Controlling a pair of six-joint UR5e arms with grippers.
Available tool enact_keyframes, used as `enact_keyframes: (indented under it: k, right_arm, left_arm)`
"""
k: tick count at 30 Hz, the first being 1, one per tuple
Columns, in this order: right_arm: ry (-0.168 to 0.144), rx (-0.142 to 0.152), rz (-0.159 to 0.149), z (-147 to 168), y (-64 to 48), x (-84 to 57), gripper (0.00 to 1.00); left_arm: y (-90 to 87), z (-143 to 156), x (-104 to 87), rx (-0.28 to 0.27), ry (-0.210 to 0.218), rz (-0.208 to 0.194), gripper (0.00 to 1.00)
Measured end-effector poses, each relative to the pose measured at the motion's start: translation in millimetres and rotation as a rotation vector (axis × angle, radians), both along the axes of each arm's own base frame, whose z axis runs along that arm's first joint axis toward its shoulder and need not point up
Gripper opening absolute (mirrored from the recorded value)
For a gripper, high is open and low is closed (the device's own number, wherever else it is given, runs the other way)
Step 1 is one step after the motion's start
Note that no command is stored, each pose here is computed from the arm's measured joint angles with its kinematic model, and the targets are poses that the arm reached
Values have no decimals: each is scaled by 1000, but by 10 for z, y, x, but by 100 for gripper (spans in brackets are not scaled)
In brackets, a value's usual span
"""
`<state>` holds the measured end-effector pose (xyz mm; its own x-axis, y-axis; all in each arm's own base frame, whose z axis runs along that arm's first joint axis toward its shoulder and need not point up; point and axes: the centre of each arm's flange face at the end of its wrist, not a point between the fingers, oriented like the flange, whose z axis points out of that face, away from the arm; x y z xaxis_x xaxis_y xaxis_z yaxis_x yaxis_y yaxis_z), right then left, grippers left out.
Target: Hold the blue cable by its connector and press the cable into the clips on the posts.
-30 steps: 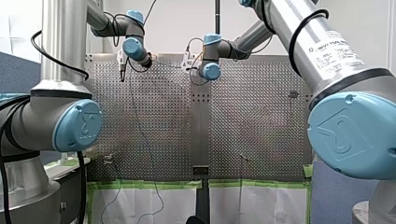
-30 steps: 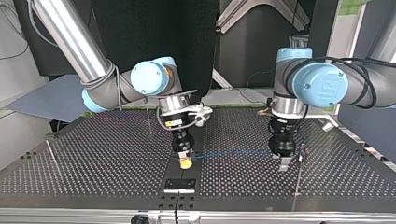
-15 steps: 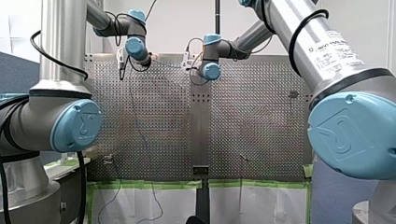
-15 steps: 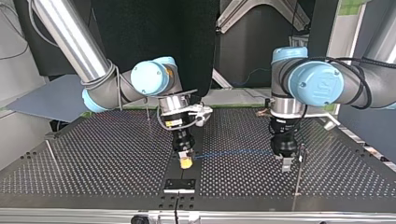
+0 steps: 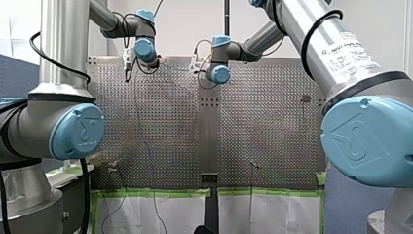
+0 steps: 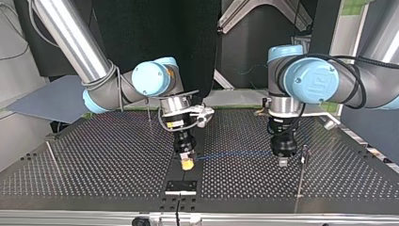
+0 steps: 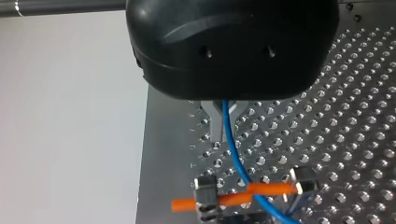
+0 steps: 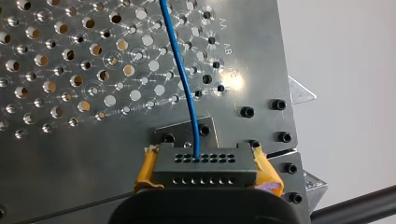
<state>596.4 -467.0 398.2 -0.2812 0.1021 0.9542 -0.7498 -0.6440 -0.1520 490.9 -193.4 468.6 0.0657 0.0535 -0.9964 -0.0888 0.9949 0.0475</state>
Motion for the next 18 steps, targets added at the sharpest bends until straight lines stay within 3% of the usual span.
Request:
enact_keyframes:
  k: [9, 18]
  right_arm:
    - [6, 7, 0, -20, 13, 0, 0]
    - [49, 57, 2, -345, 121, -28, 0]
  left_arm:
    - [-46, -123, -27, -2, 18, 4, 0]
    - [-224, -609, 1, 11, 82, -6, 0]
